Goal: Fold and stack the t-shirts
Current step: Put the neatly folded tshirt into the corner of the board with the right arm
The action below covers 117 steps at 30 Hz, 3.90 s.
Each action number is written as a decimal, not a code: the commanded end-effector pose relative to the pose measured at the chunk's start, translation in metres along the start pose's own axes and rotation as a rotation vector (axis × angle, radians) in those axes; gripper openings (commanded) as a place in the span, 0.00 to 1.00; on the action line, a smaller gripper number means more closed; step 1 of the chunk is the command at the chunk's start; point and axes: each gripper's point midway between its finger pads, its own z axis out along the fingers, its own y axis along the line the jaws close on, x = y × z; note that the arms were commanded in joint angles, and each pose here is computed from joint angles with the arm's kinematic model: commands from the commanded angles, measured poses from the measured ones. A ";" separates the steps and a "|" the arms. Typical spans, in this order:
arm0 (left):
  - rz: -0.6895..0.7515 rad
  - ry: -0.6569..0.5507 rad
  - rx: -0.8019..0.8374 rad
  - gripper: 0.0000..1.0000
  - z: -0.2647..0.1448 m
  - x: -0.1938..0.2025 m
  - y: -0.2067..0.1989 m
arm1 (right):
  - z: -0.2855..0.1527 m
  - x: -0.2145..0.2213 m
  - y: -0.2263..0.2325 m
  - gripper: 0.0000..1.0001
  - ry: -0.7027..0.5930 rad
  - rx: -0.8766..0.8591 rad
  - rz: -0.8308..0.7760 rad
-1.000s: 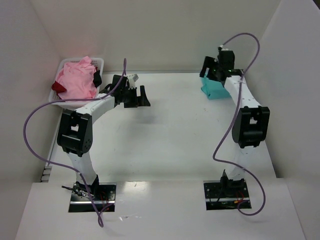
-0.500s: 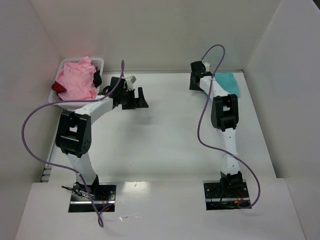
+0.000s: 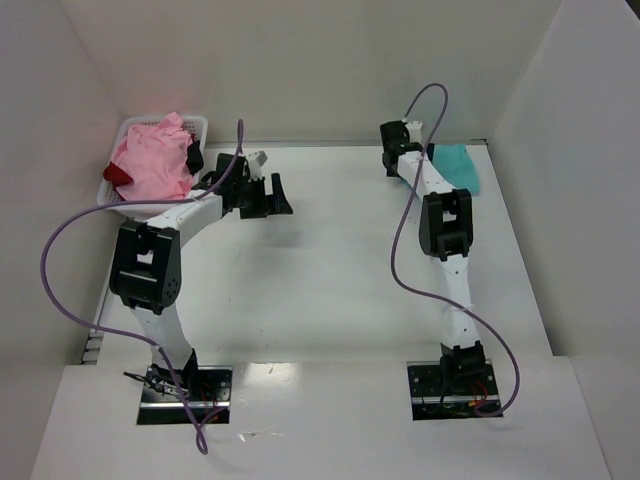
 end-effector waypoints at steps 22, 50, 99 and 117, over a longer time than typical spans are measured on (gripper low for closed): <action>0.013 0.016 0.016 1.00 0.000 -0.016 0.005 | 0.056 0.015 -0.034 0.93 0.012 0.259 -0.011; 0.013 0.020 0.024 1.00 0.007 -0.027 0.002 | 0.091 0.010 -0.099 0.99 0.073 0.168 0.078; 0.017 -0.066 0.053 1.00 -0.013 -0.037 -0.013 | 0.027 0.045 -0.219 0.50 0.195 0.080 0.458; 0.007 -0.062 0.010 1.00 -0.018 -0.031 -0.006 | 0.063 0.079 -0.227 0.17 0.237 0.240 0.393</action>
